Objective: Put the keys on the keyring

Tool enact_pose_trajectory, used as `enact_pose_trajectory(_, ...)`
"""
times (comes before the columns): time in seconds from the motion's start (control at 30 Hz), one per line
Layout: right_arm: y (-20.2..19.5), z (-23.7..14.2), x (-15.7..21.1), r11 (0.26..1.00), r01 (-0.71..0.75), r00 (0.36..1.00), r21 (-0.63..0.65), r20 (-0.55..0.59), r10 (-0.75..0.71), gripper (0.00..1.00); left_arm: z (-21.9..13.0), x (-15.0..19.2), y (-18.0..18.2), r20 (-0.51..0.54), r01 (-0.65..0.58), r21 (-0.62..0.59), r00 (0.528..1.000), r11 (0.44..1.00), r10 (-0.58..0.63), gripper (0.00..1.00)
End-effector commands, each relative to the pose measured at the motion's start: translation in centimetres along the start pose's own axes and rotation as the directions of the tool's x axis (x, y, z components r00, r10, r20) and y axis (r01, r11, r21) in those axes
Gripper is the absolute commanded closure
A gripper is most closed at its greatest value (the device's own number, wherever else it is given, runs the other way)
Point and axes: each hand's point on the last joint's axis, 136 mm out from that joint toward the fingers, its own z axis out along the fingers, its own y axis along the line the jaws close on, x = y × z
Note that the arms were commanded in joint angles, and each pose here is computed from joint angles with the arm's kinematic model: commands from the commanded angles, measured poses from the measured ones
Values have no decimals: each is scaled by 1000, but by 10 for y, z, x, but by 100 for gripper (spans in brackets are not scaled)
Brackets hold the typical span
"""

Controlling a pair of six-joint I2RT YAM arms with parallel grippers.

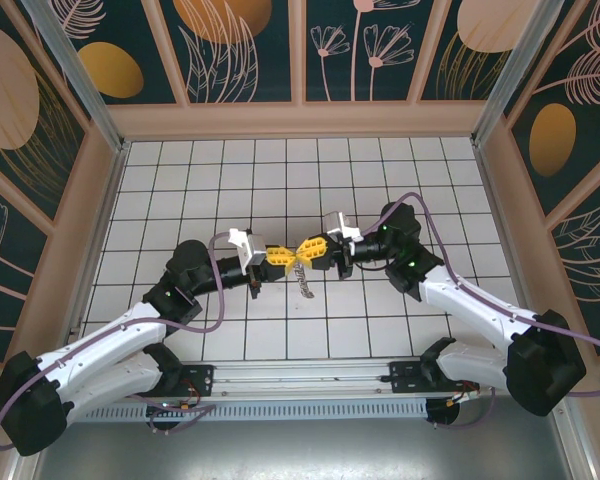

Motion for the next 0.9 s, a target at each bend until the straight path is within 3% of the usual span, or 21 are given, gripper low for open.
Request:
enact_pose_trajectory(0.0,11,5,15,999,-24,999,-44,-28,22,100,-2,-24,-3,88,-68,-4,994,998,68,100)
enact_pose_trajectory(0.63,10,5,21,1000,-10,999,12,-41,11,100,-8,-24,3,78,-83,-60,993,995,88,100)
enact_pose_trajectory(0.77,18,9,21,1000,-12,999,-27,-31,11,100,-8,-24,-1,94,-79,-36,992,996,82,85)
enact_pose_trajectory(0.87,19,12,24,999,-15,999,-38,-34,13,100,-8,-24,-3,100,-80,-28,992,996,82,81)
